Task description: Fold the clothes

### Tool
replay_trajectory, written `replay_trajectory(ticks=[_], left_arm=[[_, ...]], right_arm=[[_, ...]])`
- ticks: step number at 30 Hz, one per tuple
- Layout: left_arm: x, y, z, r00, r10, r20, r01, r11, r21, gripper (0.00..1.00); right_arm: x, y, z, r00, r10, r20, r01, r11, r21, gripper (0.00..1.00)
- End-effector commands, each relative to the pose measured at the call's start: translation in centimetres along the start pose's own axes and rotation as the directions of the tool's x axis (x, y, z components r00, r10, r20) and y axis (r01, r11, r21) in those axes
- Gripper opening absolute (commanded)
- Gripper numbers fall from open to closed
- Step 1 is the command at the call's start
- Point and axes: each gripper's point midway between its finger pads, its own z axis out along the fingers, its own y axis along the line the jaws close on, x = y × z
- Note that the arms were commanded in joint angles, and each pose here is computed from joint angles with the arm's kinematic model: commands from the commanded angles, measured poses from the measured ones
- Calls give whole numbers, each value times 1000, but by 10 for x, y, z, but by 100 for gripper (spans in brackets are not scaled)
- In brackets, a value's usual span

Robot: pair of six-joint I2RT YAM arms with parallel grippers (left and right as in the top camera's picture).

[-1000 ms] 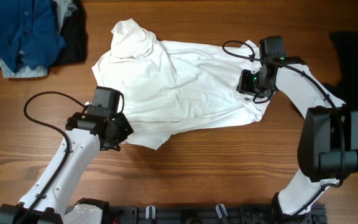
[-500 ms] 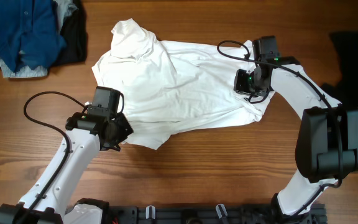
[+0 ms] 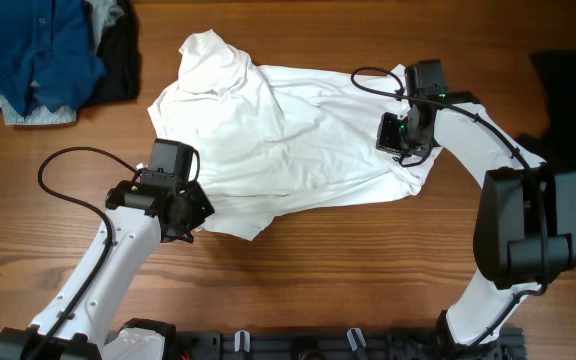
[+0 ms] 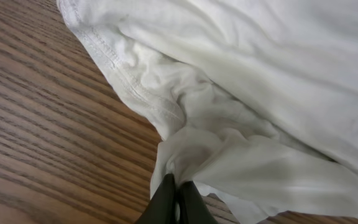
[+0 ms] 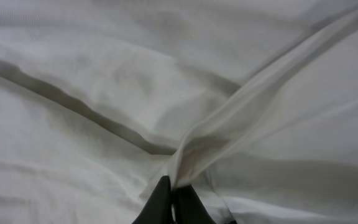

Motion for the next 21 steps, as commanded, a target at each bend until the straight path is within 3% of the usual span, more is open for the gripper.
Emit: replay_trajectory(ticks=[1, 5, 10, 15, 21], left_arm=[[-14, 2, -6, 998, 4, 56, -3, 1000, -15, 4], [-39, -4, -31, 995, 9, 98, -9, 1000, 5, 4], [-90, -7, -98, 977, 50, 208, -57, 998, 24, 4], [-123, 0, -151, 953, 23, 303, -37, 999, 40, 4], [-137, 10, -179, 934, 23, 356, -36, 999, 30, 4]], right_arm=[[-3, -6, -3, 1000, 24, 2, -24, 999, 24, 4], [-22, -14, -46, 997, 60, 45, -61, 998, 21, 4], [-37, -48, -133, 981, 134, 139, -138, 990, 22, 4], [-20, -80, -206, 951, 205, 232, -214, 977, 16, 4], [7, -92, -258, 919, 237, 315, -248, 969, -5, 4]])
